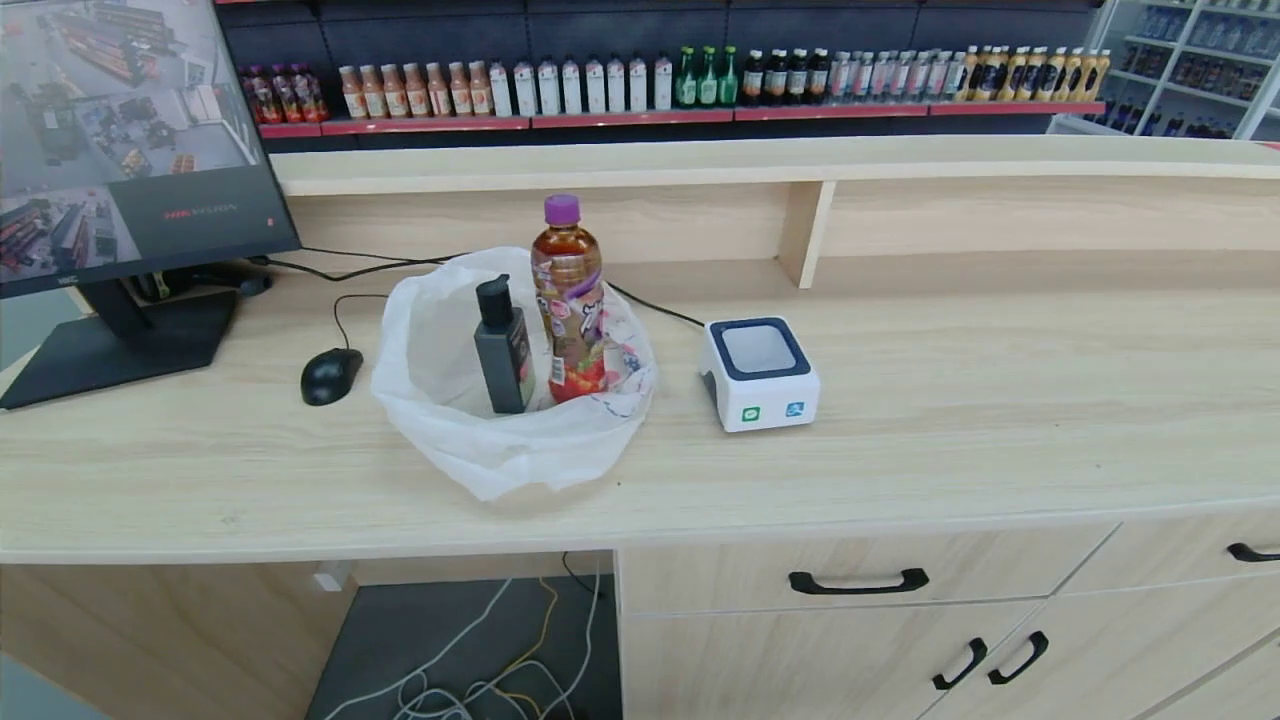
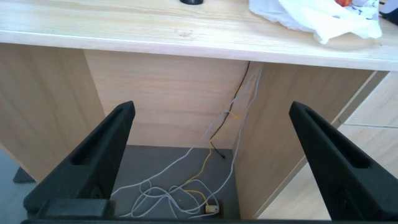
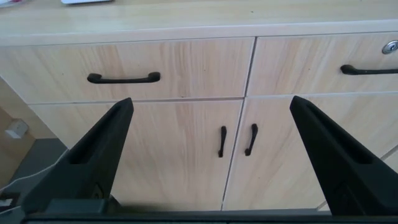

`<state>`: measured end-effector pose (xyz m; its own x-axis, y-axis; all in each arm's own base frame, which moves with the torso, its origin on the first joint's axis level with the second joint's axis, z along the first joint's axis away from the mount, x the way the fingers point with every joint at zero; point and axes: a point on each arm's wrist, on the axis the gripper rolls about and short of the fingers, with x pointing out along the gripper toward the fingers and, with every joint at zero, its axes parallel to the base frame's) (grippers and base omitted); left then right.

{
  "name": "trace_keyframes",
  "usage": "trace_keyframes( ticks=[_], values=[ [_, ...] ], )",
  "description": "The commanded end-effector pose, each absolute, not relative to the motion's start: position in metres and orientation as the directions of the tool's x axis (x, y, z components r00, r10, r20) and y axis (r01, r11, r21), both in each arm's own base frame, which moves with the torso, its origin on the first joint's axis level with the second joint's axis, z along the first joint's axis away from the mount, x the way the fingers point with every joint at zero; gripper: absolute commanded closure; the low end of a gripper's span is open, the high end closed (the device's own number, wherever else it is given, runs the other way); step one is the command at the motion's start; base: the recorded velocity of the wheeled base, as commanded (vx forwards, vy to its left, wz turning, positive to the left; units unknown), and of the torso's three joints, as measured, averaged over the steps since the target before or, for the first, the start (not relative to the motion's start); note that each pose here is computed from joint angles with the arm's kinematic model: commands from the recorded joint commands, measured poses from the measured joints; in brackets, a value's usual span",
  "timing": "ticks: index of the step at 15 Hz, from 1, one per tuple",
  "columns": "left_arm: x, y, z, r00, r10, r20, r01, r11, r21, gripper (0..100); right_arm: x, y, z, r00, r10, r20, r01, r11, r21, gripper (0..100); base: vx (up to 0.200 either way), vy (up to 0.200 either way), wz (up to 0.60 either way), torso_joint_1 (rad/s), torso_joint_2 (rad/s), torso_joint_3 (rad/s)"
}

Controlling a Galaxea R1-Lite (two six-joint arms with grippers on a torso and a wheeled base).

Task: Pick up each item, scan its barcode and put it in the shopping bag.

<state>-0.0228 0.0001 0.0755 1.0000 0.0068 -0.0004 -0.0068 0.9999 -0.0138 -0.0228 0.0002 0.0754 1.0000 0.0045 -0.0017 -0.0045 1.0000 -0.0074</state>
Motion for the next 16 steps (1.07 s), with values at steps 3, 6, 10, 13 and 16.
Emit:
trace_keyframes(
  ticks=[3,6,10,13,16],
  values=[
    [-0.0228,0.0001,0.0755,1.0,0.008,0.0,-0.008,1.0,-0.015,0,-0.0227,0.0002,0.0754,1.0,0.006,-0.003,-0.006,1.0,-0.008,0,0.0,-0.2,0.0,-0.001,0.0,0.002],
    [-0.0228,0.0001,0.0755,1.0,0.008,0.0,-0.008,1.0,-0.015,0,-0.0227,0.0002,0.0754,1.0,0.006,-0.003,-0.006,1.0,-0.008,0,0.0,-0.2,0.0,0.004,0.0,0.004],
    [-0.0228,0.0001,0.0755,1.0,0.008,0.0,-0.008,1.0,-0.015,0,-0.0227,0.0002,0.0754,1.0,0.006,-0.003,-0.006,1.0,-0.008,0,0.0,0.0,0.0,0.0,0.0,0.0],
    [-0.0228,0.0001,0.0755,1.0,0.008,0.0,-0.008,1.0,-0.014,0,-0.0227,0.0002,0.0754,1.0,0.006,-0.003,-0.006,1.0,-0.008,0,0.0,0.0,0.0,0.0,0.0,0.0],
    [-0.0228,0.0001,0.0755,1.0,0.008,0.0,-0.008,1.0,-0.014,0,-0.0227,0.0002,0.0754,1.0,0.006,-0.003,-0.006,1.0,-0.009,0,0.0,0.0,0.0,0.0,0.0,0.0]
  ],
)
